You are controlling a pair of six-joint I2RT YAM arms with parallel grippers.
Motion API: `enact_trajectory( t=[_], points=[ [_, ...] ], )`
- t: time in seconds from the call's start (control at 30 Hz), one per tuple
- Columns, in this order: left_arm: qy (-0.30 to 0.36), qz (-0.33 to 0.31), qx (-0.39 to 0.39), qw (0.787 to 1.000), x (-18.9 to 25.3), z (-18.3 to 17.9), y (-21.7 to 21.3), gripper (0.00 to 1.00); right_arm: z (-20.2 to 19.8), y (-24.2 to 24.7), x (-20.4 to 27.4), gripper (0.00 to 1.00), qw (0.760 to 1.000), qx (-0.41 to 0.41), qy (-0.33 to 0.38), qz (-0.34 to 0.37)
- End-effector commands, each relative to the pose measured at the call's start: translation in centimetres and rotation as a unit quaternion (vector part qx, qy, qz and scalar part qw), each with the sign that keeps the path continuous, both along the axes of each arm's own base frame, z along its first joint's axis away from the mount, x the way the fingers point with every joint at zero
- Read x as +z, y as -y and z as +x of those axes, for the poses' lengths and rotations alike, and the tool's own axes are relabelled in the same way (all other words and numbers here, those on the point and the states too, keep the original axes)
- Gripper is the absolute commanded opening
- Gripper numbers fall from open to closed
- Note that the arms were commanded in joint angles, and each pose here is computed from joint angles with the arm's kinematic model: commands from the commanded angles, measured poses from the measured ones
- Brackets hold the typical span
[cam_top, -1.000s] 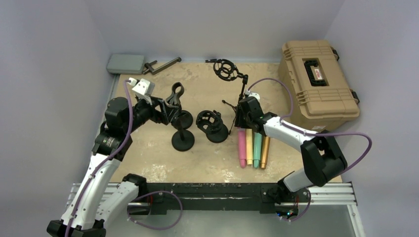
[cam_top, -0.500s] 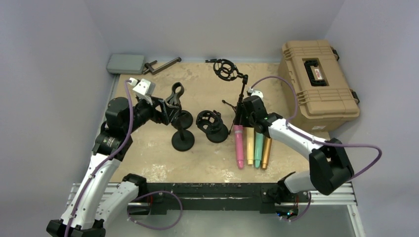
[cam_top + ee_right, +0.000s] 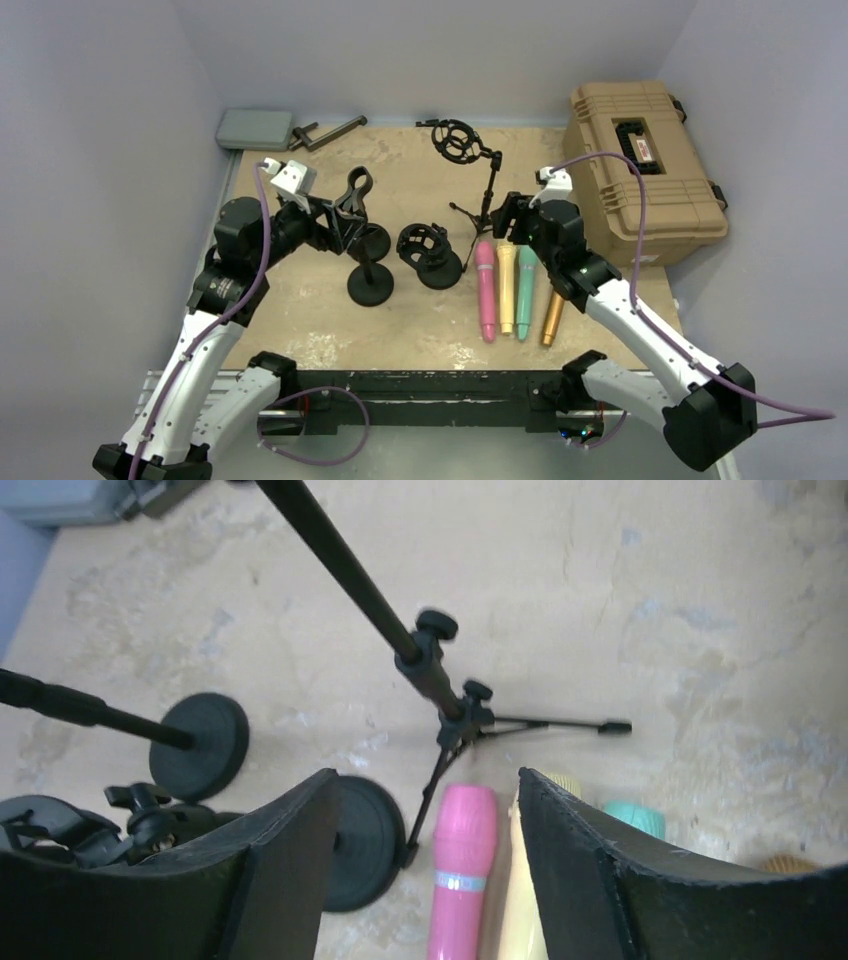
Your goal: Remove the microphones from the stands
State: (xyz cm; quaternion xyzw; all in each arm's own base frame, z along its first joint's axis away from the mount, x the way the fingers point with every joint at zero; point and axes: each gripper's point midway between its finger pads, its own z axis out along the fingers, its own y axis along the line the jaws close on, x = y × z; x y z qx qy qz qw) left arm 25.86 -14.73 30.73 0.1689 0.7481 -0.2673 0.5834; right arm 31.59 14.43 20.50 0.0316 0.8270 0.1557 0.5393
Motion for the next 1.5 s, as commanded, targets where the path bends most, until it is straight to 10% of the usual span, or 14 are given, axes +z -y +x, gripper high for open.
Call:
enact_trajectory(
  t=[0.0,0.2,0.63,1.07,1.47],
  points=[
    [0.022,0.005,-0.007,1.0,0.8,0.0,0.3,0.78,3.2,-0.3,5.2,0.66,0.99,0.024,0.135,0.027],
    [0.026,0.009,-0.008,1.0,0.8,-0.2,0.4,0.78,4.5,-3.5,7.6,0.63,0.955,0.164,0.248,-0.014],
    [0.02,0.013,-0.009,1.0,0.4,0.1,0.5,0.78,8.6,-6.5,7.8,0.44,0.926,0.276,0.254,-0.045],
    [0.012,0.016,-0.009,1.0,-0.2,0.4,0.7,0.78,9.5,-4.5,6.6,0.01,0.951,0.137,0.273,-0.039],
    [0.031,0.03,0.05,0.998,-0.4,0.9,-1.4,0.77,10.9,-3.3,6.8,0.0,0.954,-0.177,0.242,0.001]
  ],
)
